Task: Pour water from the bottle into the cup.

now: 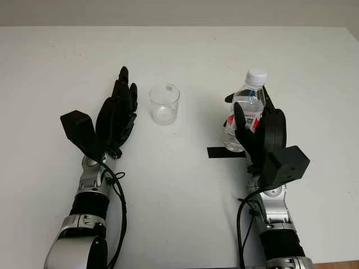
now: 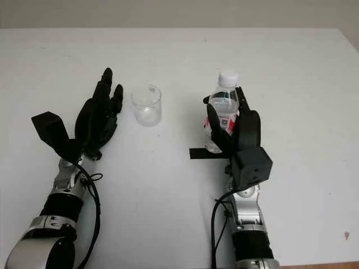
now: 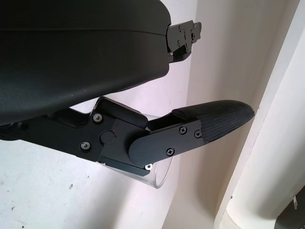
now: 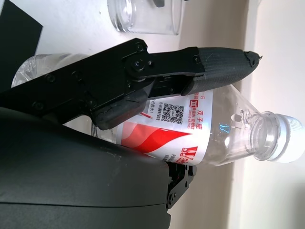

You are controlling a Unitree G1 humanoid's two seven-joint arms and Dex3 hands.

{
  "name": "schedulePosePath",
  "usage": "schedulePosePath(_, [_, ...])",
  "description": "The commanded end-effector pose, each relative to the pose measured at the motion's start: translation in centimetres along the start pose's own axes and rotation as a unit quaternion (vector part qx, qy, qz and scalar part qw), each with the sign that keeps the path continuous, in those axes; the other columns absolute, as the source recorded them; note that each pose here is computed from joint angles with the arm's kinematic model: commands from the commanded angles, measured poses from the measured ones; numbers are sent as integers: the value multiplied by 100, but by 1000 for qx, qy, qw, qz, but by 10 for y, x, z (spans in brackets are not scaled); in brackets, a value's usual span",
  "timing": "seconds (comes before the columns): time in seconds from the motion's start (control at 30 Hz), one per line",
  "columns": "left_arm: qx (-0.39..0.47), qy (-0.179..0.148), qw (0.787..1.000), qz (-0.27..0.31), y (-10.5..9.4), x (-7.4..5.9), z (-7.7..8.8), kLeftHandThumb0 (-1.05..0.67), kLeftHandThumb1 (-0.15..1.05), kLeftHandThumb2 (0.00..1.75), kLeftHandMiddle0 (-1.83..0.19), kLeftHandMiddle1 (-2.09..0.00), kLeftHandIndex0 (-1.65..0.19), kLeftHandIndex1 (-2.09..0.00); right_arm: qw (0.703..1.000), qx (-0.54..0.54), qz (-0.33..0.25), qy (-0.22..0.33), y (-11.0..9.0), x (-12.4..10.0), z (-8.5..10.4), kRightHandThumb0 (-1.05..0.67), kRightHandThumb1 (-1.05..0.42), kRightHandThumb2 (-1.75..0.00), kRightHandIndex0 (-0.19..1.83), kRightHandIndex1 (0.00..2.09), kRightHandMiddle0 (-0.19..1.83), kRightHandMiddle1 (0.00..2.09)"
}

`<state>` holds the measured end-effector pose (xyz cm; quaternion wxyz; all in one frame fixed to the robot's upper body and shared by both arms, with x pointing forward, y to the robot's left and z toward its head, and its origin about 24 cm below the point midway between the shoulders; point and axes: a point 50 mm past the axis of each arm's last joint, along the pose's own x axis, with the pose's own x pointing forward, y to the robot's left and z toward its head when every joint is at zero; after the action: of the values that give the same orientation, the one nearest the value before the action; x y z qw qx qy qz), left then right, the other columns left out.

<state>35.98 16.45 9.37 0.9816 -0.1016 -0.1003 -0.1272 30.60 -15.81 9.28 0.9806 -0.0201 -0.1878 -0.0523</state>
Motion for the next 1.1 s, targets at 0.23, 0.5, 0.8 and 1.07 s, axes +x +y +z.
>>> schedulePosePath(0.23, [0, 21, 1000, 11, 5, -8, -11, -86, 105, 72, 19, 0, 19, 0, 1000, 13, 7, 6, 2, -1, 5, -46, -105, -44, 132, 209, 85, 209])
schedulePosePath(0.5, [2, 19, 1000, 12, 6, -7, -10, -86, 105, 72, 19, 0, 19, 0, 1000, -22, 21, 7, 2, -3, 2, -58, -105, -28, 91, 209, 71, 209])
schedulePosePath(0.8, [4, 22, 1000, 10, 6, -7, -10, -86, 105, 72, 19, 0, 19, 0, 999, -1, 39, 16, 2, -5, -1, -61, -105, -16, 37, 188, 22, 188])
schedulePosePath(1.07, [4, 23, 1000, 8, 7, -6, -9, -85, 105, 73, 19, 0, 19, 0, 995, 24, 83, 45, 1, -18, -13, -60, -105, -7, 3, 162, 23, 196])
